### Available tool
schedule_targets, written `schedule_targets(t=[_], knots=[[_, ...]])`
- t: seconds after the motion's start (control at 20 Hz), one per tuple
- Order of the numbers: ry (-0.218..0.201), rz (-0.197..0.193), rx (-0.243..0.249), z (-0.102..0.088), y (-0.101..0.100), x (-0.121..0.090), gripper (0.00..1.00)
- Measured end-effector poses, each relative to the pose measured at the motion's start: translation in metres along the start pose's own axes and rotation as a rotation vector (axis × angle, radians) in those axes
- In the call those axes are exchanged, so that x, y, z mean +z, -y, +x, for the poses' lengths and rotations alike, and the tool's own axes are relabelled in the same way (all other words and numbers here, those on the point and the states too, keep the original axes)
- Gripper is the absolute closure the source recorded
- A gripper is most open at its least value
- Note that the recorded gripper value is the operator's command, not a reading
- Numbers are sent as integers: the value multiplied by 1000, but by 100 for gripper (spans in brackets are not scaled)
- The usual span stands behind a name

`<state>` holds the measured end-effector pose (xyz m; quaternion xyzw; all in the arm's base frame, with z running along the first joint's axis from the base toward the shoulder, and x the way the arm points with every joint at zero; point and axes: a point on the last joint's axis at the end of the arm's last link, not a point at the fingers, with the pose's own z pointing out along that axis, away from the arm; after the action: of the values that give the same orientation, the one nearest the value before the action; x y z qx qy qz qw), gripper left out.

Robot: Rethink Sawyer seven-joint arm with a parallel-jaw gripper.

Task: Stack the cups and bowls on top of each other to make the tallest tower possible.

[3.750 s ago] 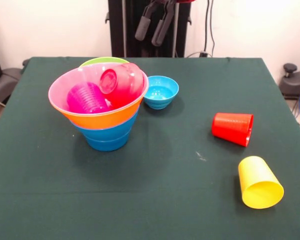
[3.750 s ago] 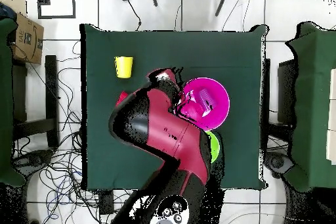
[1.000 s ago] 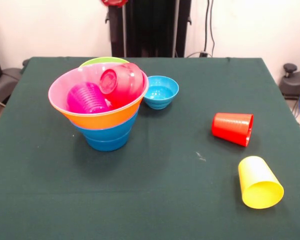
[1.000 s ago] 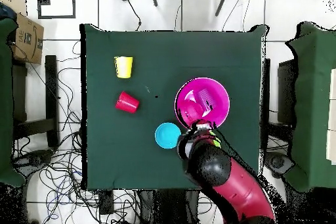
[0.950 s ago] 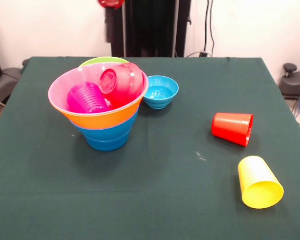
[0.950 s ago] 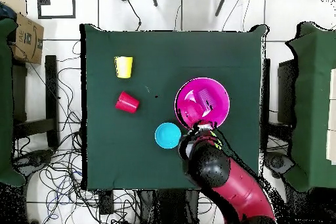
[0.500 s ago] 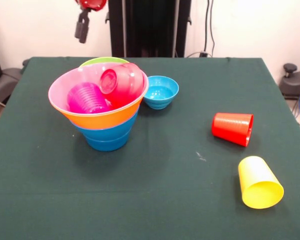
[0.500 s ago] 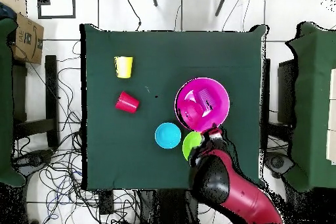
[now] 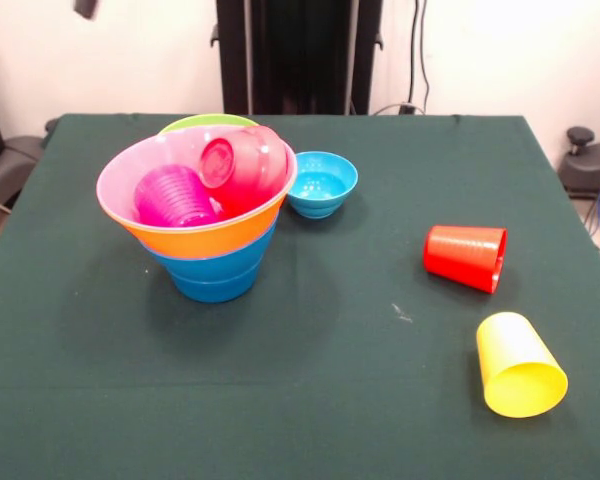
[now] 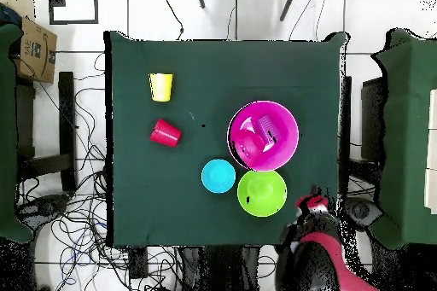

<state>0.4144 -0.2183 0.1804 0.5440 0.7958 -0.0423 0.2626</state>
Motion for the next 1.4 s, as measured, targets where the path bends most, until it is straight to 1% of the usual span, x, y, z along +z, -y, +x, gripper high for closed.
schedule_targets(t=[0.05, 0.1, 0.15, 0.25, 0.35, 0.45, 0.5, 0.6, 0.65, 0.8, 0.9, 1.0, 1.05, 1.15, 1.25, 1.3, 1.35, 1.4], knots=[[7, 3, 16, -7, 10, -3, 0], [9, 5, 24, -10, 14, -4, 0], [13, 11, 46, -17, 25, -8, 0], [15, 19, 85, -24, 41, -15, 0], [11, 24, 112, -26, 51, -21, 0], [-2, 29, 144, -25, 57, -28, 0], [-24, 32, 168, -19, 58, -34, 0], [-43, 33, 179, -14, 56, -39, 0], [-61, 32, 185, -7, 52, -43, 0], [-93, 26, 184, 7, 43, -51, 0], [-111, 19, 171, 18, 36, -56, 0], [-139, 12, 143, 36, 30, -63, 0], [-146, 11, 137, 41, 29, -65, 0], [-172, 9, 113, 57, 26, -70, 0], [-212, 6, 85, 78, 23, -76, 0], [-227, 0, 81, 86, 21, -77, 0], [-222, -28, 95, 89, 11, -78, 0], [-212, -49, 109, 88, 4, -78, 0]])
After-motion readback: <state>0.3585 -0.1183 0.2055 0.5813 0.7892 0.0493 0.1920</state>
